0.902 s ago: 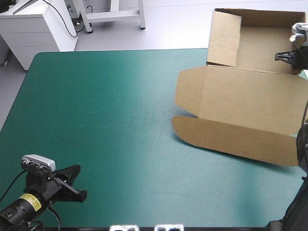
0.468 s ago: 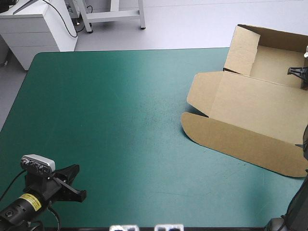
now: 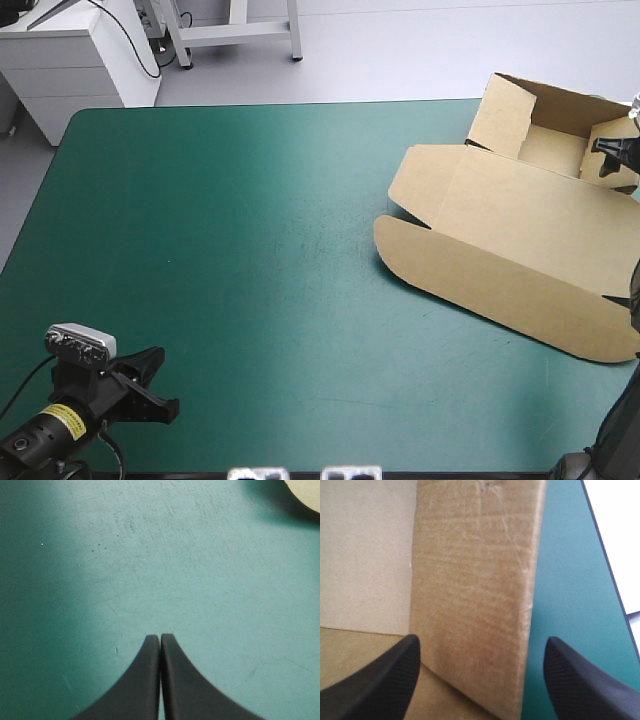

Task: Fold the box

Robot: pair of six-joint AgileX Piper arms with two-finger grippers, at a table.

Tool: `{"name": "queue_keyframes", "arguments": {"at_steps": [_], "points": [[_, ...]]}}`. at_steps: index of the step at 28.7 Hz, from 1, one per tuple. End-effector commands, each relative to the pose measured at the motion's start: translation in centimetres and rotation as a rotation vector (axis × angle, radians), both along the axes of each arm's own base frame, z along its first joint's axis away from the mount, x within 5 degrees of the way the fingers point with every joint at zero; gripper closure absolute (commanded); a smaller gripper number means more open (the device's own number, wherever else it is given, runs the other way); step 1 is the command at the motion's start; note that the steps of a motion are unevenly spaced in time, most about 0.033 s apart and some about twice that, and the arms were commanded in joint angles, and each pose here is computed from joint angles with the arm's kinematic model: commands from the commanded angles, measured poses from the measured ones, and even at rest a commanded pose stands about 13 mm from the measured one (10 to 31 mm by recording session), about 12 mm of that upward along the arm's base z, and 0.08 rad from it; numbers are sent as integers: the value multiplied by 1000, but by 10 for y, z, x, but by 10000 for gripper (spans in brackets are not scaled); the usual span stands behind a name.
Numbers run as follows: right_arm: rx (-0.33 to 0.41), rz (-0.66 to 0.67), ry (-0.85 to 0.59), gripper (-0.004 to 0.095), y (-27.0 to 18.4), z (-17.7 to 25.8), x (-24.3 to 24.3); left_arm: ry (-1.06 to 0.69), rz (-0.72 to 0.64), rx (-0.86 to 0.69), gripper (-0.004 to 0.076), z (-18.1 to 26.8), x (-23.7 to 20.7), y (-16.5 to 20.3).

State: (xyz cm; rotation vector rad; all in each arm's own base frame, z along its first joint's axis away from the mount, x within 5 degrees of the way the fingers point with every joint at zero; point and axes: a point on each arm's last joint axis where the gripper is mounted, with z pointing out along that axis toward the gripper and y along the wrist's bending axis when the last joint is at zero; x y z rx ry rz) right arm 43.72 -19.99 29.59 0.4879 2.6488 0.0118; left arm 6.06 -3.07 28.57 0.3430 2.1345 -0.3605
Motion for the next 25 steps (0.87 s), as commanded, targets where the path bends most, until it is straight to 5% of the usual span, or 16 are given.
{"name": "queue_keyframes", "arguments": {"at_steps": [1, 5, 8, 14, 19, 25], "points": [[-75, -12, -163, 151, 12, 83, -34, -68, -1, -39, 732, 12, 3, -2], [-82, 4, -324, 178, 37, 147, -70, -72, -1, -41, 732, 12, 3, -2], [0, 111, -465, 276, 67, 185, -97, -83, -2, -57, 732, 14, 3, -3], [54, 400, -562, 920, 140, 210, -131, -84, -2, -58, 732, 14, 3, -3], [101, 576, -545, 908, 192, 205, -147, -85, -2, -58, 732, 14, 3, -3], [71, 709, -502, 908, 235, 194, -199, -89, -2, -60, 732, 14, 4, -3]]}}
